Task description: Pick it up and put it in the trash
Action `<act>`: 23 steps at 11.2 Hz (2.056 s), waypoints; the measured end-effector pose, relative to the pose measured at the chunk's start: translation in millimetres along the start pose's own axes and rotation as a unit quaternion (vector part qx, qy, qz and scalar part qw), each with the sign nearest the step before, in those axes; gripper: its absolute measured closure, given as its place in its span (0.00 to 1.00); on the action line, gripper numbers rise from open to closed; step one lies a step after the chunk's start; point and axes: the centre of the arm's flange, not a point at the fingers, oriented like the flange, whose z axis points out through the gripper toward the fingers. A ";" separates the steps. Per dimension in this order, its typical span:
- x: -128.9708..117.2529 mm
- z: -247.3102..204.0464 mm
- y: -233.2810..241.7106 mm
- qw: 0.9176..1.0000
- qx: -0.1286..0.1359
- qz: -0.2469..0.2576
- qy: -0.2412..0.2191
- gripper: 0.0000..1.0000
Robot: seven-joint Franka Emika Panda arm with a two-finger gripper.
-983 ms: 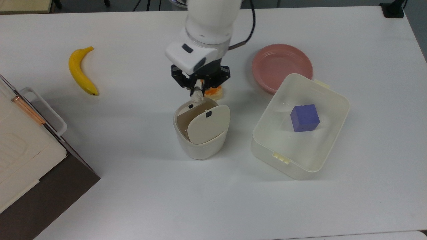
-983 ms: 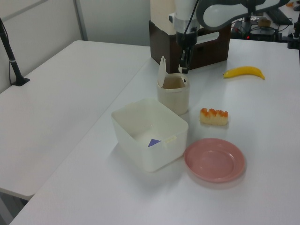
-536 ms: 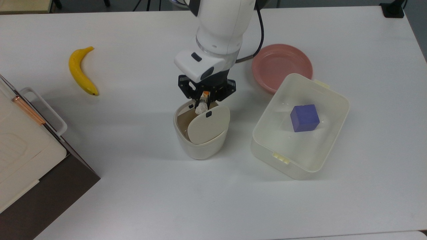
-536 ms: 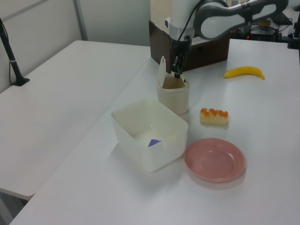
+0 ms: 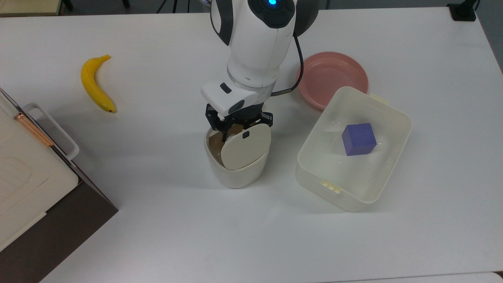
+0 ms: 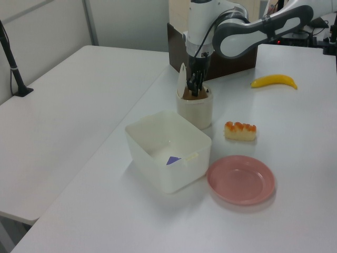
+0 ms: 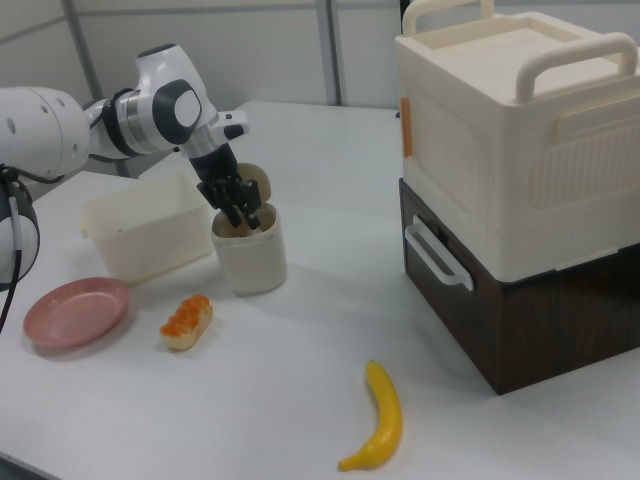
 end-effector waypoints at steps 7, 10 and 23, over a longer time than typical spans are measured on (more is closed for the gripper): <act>3.4 -26.1 9.3 1.000 0.000 0.013 0.018 0.00; -5.1 -79.3 50.3 0.999 -0.006 0.050 0.013 0.00; -136.8 -252.6 236.6 0.995 0.044 0.062 -0.068 0.00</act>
